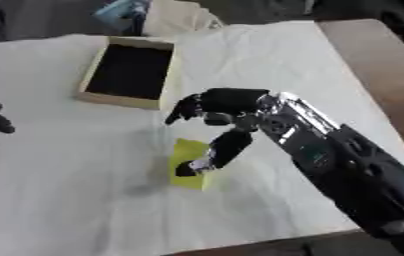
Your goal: Pick up objects on the table and place them in the box.
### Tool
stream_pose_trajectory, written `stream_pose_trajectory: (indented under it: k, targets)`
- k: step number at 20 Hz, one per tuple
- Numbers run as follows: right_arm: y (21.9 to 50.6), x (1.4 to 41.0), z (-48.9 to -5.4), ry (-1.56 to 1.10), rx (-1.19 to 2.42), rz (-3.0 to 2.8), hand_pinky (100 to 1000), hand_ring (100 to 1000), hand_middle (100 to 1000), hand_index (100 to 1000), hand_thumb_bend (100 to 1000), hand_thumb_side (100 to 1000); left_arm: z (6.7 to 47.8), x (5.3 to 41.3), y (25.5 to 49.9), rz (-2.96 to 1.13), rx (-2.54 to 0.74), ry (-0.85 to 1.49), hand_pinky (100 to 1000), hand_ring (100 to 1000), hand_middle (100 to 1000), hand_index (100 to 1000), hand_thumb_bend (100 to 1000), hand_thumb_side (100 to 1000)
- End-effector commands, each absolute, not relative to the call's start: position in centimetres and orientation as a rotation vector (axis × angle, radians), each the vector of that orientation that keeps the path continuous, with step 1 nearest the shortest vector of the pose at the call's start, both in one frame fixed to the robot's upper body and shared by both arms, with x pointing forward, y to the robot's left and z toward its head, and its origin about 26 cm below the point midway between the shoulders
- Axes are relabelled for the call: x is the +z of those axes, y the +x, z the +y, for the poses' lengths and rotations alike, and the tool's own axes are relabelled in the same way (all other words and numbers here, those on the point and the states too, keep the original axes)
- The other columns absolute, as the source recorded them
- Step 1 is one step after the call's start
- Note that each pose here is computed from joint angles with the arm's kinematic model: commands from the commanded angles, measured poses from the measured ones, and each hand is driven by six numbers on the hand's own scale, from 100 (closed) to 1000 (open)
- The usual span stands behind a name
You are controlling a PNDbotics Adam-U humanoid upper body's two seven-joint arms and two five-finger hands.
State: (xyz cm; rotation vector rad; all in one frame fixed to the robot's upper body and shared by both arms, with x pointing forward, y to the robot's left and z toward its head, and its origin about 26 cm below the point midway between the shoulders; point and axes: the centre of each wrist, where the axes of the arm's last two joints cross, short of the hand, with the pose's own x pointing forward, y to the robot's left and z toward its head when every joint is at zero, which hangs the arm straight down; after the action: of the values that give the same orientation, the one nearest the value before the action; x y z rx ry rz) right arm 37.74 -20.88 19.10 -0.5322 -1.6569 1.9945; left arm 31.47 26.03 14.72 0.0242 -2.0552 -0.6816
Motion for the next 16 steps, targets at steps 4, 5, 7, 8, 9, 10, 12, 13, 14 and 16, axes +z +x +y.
stream_pose_trajectory:
  k: [4,5,7,8,9,10,12,13,14,16]
  targets:
    - [38.5,19.1,-22.1,-0.644,1.973,-1.631,761,794,835,912,534,836,25.9,15.5,31.4,-2.081,-0.697,0.027,859,643,594,787,533,587]
    - [38.6,18.9,-22.2,-0.648,1.975,-1.621,762,794,836,912,534,837,25.9,15.5,31.4,-2.081,-0.696,0.028,859,643,594,787,533,586]
    - [38.7,18.5,-22.4,-0.653,1.982,-1.606,762,795,836,911,535,838,25.9,15.5,31.4,-2.081,-0.696,0.028,859,643,594,787,533,586]
    - [38.8,18.3,-22.4,-0.655,1.985,-1.6,762,795,836,908,533,840,25.9,15.5,31.4,-2.081,-0.696,0.028,859,644,594,787,533,587]
    - [38.8,18.2,-22.5,-0.656,1.989,-1.593,762,795,836,908,533,840,25.9,15.5,31.4,-2.081,-0.696,0.028,859,644,594,787,533,587]
    - [38.8,18.1,-22.5,-0.657,1.992,-1.588,762,795,836,908,532,841,25.9,15.5,31.4,-2.081,-0.696,0.028,859,644,594,787,533,587]
    - [38.9,18.0,-22.6,-0.659,1.997,-1.582,761,794,836,908,529,840,26.0,15.5,31.4,-2.08,-0.696,0.029,860,644,594,788,533,587]
    - [38.9,18.0,-22.6,-0.662,1.998,-1.582,761,794,836,907,530,840,26.0,15.5,31.4,-2.08,-0.696,0.03,860,644,594,788,534,586]
    - [38.9,18.1,-22.6,-0.664,1.999,-1.584,761,794,835,907,529,840,26.0,15.5,31.4,-2.08,-0.695,0.031,860,644,594,788,534,586]
    - [38.8,18.2,-22.6,-0.666,2.001,-1.59,761,794,835,907,529,840,26.0,15.5,31.4,-2.08,-0.695,0.031,860,644,594,788,534,586]
